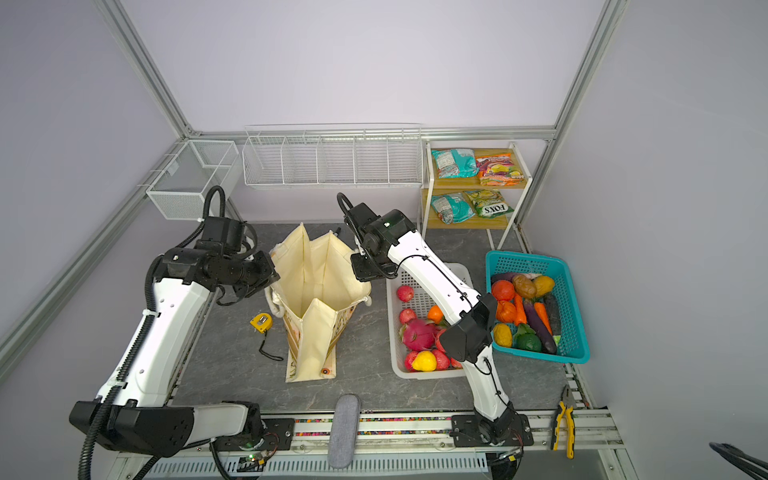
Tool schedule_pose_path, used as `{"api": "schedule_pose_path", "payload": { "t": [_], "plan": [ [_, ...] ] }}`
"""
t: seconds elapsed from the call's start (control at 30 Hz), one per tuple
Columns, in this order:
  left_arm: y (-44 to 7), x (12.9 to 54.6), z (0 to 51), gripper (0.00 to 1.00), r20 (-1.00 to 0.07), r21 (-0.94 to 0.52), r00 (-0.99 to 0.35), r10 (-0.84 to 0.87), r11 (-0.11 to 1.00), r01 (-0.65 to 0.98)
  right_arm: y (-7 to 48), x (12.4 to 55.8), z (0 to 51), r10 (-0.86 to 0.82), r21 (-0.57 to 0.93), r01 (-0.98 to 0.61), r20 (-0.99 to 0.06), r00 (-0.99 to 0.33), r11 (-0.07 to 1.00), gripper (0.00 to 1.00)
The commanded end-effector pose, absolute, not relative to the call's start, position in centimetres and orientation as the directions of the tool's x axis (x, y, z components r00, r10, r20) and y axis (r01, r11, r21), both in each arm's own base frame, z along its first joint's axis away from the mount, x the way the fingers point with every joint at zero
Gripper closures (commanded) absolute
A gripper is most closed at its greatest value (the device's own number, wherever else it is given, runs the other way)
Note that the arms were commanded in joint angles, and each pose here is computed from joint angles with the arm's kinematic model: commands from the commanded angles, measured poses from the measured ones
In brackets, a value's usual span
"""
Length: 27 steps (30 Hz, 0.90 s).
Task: Place the food into the grocery bag and tie it
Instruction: 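Pull the bag rims apart with both grippers to open the bag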
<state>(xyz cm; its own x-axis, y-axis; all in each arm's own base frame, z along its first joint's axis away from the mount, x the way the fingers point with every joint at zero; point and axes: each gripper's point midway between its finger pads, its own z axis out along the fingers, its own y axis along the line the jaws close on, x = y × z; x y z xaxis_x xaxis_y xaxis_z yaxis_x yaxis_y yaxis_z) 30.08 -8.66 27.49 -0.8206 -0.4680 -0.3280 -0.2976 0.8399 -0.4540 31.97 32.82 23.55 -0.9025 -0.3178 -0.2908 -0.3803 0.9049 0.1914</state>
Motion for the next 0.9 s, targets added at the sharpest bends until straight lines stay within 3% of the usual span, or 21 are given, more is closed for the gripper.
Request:
{"api": "schedule_pose_path", "payload": {
  "t": [0.0,0.1,0.33,0.43,0.53,0.63,0.87],
  "plan": [
    [-8.5,30.0,27.8,0.95,-0.337,-0.470,-0.808,-0.483,0.830,-0.300,33.4,31.7,23.2,-0.310,0.227,-0.376,-0.280,-0.909,0.898,0.73],
    [-8.0,29.9,27.6,0.94,-0.334,-0.464,-0.806,-0.489,0.829,-0.310,33.7,31.7,23.2,-0.310,0.235,-0.380,-0.286,-0.907,0.894,0.61],
    [-6.9,30.0,27.4,0.99,-0.335,-0.439,-0.807,-0.487,0.838,-0.323,33.5,32.2,21.9,-0.322,0.224,-0.383,-0.267,-0.908,0.896,0.47],
    [-7.0,30.0,27.1,1.00,-0.325,-0.440,-0.811,-0.486,0.837,-0.325,34.7,31.9,21.4,-0.340,0.289,-0.411,-0.265,-0.902,0.865,0.58],
    [-7.0,30.1,27.1,1.00,-0.325,-0.438,-0.813,-0.484,0.838,-0.324,36.0,31.6,21.8,-0.347,0.361,-0.425,-0.263,-0.900,0.830,0.91],
    [-7.0,30.1,27.2,1.00,-0.324,-0.438,-0.815,-0.480,0.840,-0.320,35.5,31.4,23.3,-0.353,0.336,-0.431,-0.270,-0.896,0.837,0.93],
    [-7.6,30.7,27.0,1.00,-0.316,-0.457,-0.828,-0.463,0.839,-0.295,30.1,31.7,24.9,-0.375,0.082,-0.413,-0.288,-0.881,0.907,0.93]
  ]
}}
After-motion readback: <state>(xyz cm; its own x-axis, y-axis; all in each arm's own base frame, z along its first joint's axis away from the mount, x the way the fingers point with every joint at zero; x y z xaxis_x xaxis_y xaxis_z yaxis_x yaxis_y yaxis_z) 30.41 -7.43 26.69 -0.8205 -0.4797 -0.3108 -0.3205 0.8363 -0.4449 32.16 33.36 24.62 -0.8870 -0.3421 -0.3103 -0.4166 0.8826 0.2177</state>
